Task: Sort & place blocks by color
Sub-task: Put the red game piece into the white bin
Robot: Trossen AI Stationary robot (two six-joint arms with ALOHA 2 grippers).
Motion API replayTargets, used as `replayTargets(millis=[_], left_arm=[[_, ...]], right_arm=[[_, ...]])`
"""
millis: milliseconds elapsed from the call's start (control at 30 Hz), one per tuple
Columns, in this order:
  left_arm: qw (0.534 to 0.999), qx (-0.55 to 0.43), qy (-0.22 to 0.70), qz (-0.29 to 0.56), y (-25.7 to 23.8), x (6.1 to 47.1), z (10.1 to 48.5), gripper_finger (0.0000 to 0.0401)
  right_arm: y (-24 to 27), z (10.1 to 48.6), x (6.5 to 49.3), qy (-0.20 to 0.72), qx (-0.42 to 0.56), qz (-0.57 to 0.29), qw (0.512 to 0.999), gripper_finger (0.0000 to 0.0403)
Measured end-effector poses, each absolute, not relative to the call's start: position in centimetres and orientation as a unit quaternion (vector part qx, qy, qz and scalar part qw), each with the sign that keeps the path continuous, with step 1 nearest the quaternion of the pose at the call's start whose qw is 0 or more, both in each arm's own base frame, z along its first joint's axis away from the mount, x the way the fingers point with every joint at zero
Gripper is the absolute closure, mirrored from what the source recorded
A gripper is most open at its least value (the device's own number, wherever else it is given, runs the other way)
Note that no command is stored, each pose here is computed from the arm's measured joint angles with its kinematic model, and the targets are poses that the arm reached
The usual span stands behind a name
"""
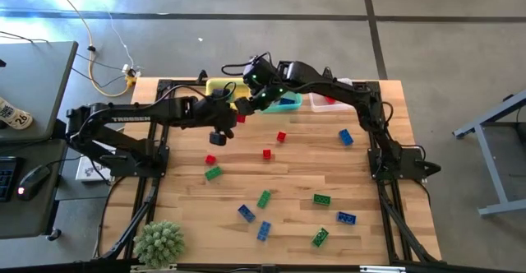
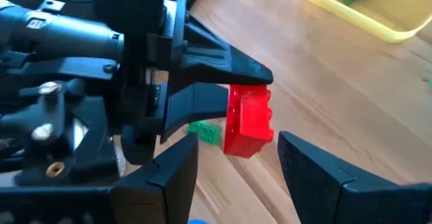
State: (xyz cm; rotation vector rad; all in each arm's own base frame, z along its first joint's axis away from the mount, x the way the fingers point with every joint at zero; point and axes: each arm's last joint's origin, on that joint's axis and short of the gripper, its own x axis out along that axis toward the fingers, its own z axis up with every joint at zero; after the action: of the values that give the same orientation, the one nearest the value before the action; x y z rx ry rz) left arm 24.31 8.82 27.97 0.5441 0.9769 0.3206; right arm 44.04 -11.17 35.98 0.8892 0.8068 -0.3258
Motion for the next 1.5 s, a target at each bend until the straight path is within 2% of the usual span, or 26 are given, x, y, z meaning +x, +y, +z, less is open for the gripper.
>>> replayTargets(millis=[333, 667, 800, 1033, 1233, 1500], left_arm=[[0.816, 0.342, 0.433, 0.173, 8.5, 25.1, 28.9, 0.0296], [0.814, 0.356, 0.410, 0.205, 8.6, 25.4, 29.5, 0.0290], [0.821, 0.351, 0.399, 0.211, 8.5, 25.6, 29.7, 0.0288], [0.820, 0.355, 0.397, 0.211, 8.4, 25.6, 29.7, 0.0285], [0.829, 0.333, 0.390, 0.223, 8.4, 25.7, 29.7, 0.0270], [0.836, 0.306, 0.383, 0.245, 8.5, 25.6, 29.8, 0.0214]], right_arm=[[-11.1, 35.9, 44.1, 0.372, 0.426, -0.180, 0.805, 0.0213], [-11.2, 35.8, 44.0, 0.368, 0.429, -0.197, 0.801, 0.0214], [-11.2, 35.8, 44.0, 0.369, 0.424, -0.196, 0.804, 0.0241], [-11.2, 35.8, 44.0, 0.373, 0.407, -0.188, 0.812, 0.0333], [-11.2, 35.8, 44.0, 0.379, 0.395, -0.176, 0.818, 0.0333], [-11.6, 35.8, 43.8, 0.387, 0.369, -0.163, 0.829, 0.0332]])
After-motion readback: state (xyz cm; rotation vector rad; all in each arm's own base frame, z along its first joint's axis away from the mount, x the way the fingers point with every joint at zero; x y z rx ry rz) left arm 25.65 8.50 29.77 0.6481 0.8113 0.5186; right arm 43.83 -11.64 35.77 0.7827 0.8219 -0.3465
